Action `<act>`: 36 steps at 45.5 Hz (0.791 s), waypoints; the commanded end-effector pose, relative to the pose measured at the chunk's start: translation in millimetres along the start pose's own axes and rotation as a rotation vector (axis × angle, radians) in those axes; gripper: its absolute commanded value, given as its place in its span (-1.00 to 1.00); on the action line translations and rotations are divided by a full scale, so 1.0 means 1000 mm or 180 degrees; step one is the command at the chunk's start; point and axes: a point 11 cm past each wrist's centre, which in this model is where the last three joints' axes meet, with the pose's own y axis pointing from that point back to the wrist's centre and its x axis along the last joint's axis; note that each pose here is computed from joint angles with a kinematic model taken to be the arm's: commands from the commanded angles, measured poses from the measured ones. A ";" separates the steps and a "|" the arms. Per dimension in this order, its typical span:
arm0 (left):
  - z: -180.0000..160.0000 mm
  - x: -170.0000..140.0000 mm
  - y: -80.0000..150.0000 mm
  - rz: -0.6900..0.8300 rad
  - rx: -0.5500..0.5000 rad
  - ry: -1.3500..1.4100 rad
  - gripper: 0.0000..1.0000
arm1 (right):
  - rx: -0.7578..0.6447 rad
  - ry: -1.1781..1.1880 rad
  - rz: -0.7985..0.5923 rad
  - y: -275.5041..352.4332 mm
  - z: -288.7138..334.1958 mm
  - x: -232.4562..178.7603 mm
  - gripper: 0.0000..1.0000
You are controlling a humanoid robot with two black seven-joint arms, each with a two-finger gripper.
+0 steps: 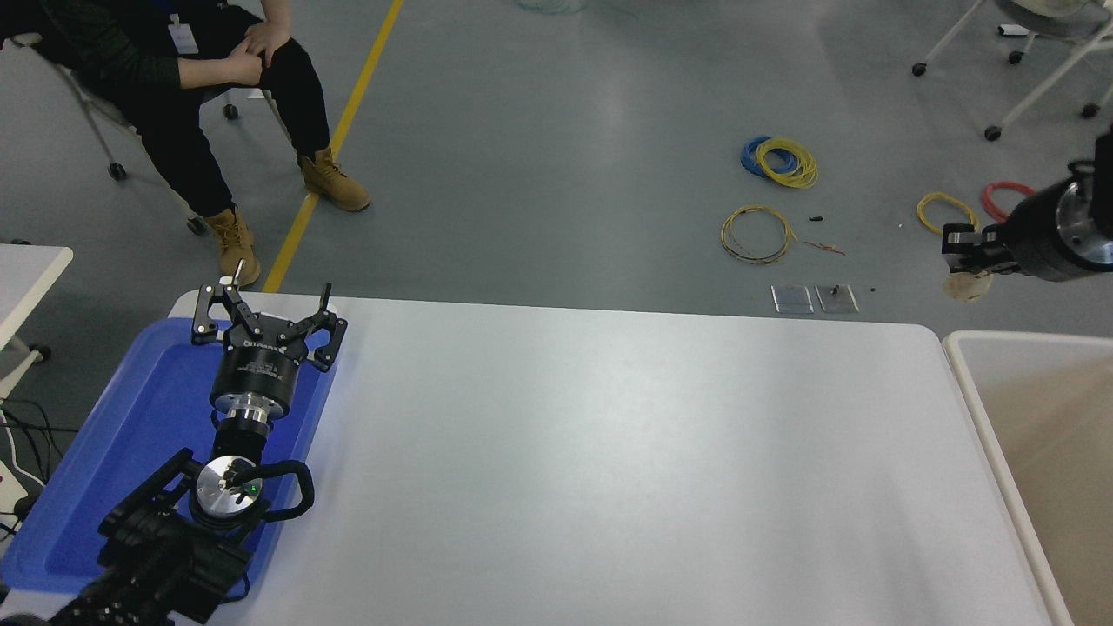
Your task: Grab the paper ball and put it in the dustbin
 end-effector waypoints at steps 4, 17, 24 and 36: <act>0.000 0.000 0.000 0.0001 0.0001 0.0001 1.00 | -0.0492 -0.0518 0.0691 -0.049 0.091 0.002 -1.00; 0.000 0.000 0.000 0.0001 0.0001 0.0001 1.00 | -0.0788 -0.1019 0.1116 -0.069 0.150 -0.019 -1.00; 0.000 0.000 0.000 0.0001 0.0001 0.0001 1.00 | -0.0792 -0.1239 0.1185 -0.075 0.156 -0.033 -1.00; 0.000 0.000 0.000 -0.0003 0.0000 0.0001 1.00 | -0.0843 -0.1690 0.1394 -0.088 0.163 -0.065 -1.00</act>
